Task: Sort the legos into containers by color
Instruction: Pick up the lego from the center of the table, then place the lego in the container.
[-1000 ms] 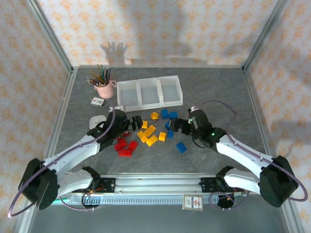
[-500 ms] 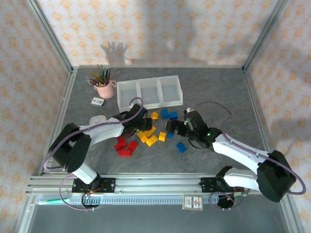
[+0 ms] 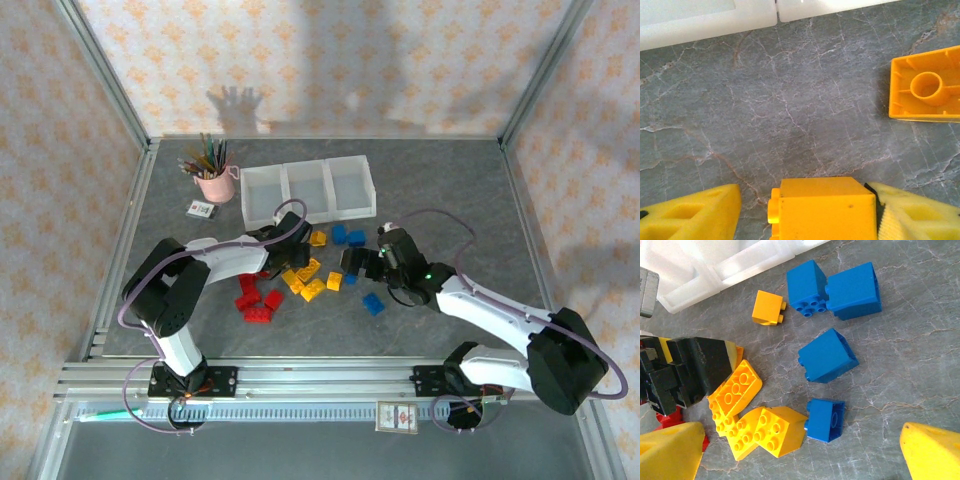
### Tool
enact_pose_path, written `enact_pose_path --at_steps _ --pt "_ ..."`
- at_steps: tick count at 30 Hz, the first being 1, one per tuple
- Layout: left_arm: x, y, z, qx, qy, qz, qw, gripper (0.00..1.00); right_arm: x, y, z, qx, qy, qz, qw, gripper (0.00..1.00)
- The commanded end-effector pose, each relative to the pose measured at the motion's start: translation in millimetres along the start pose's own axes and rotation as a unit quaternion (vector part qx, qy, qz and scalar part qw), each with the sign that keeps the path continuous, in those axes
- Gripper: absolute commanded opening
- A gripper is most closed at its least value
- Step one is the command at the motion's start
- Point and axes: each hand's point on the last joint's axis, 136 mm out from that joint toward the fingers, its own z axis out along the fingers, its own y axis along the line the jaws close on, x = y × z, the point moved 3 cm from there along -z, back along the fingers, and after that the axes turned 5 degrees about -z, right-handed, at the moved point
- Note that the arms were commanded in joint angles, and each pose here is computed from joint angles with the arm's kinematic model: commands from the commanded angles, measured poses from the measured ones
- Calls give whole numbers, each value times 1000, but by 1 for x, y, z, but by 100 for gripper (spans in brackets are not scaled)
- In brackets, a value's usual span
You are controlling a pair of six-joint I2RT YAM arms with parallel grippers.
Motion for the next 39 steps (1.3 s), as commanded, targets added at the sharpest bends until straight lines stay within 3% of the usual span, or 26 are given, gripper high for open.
enact_pose_path --at_steps 1,10,15,23,33,39 --pt "1 -4 4 1 1 5 1000 63 -13 9 2 -3 -18 2 1000 100" --pt "-5 -2 -11 5 -16 -9 1000 41 -18 13 0 -6 -19 -2 1000 100" --pt "-20 1 -37 7 -51 -25 998 38 -26 21 -4 -18 -27 -5 999 100" --pt "-78 19 -80 -24 -145 -74 986 38 -48 34 -3 -25 -57 7 998 100" --pt "-159 56 -61 -72 -198 -142 967 38 -68 39 3 -13 -88 20 996 100" --pt "-179 64 -27 -100 -191 -145 966 38 -73 35 0 -3 -95 17 995 100"
